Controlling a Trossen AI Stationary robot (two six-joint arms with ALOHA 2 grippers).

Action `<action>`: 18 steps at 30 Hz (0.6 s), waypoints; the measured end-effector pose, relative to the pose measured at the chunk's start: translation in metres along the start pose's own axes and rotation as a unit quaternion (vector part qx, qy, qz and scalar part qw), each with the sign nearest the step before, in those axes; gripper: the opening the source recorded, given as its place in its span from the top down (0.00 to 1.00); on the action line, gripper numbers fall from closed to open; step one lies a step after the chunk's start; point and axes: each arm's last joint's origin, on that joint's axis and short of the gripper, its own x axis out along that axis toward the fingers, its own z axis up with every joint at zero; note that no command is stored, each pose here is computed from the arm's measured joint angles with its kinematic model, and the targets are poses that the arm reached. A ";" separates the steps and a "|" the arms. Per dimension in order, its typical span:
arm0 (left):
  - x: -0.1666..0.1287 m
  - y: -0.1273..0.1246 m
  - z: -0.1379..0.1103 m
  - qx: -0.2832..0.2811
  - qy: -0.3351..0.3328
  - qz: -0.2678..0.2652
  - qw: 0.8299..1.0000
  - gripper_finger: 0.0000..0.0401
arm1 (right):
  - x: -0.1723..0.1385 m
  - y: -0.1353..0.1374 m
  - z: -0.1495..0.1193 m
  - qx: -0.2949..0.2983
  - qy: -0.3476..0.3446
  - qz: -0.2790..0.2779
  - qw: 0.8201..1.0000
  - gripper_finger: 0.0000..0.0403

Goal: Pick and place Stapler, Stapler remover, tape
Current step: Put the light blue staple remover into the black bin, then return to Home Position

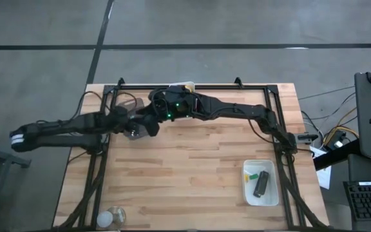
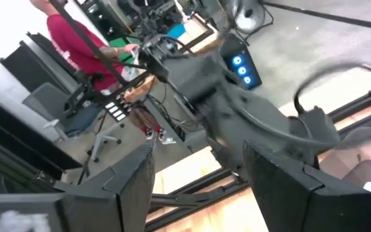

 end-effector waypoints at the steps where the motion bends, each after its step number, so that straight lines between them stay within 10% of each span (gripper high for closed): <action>1: 0.004 0.003 -0.002 -0.006 0.012 0.006 1.000 0.98 | -0.001 0.000 0.001 0.000 0.000 0.000 1.000 0.44; 18: 0.009 0.007 0.017 -0.007 0.011 -0.007 1.000 0.84 | -0.006 0.004 -0.005 -0.003 0.032 -0.019 0.999 0.44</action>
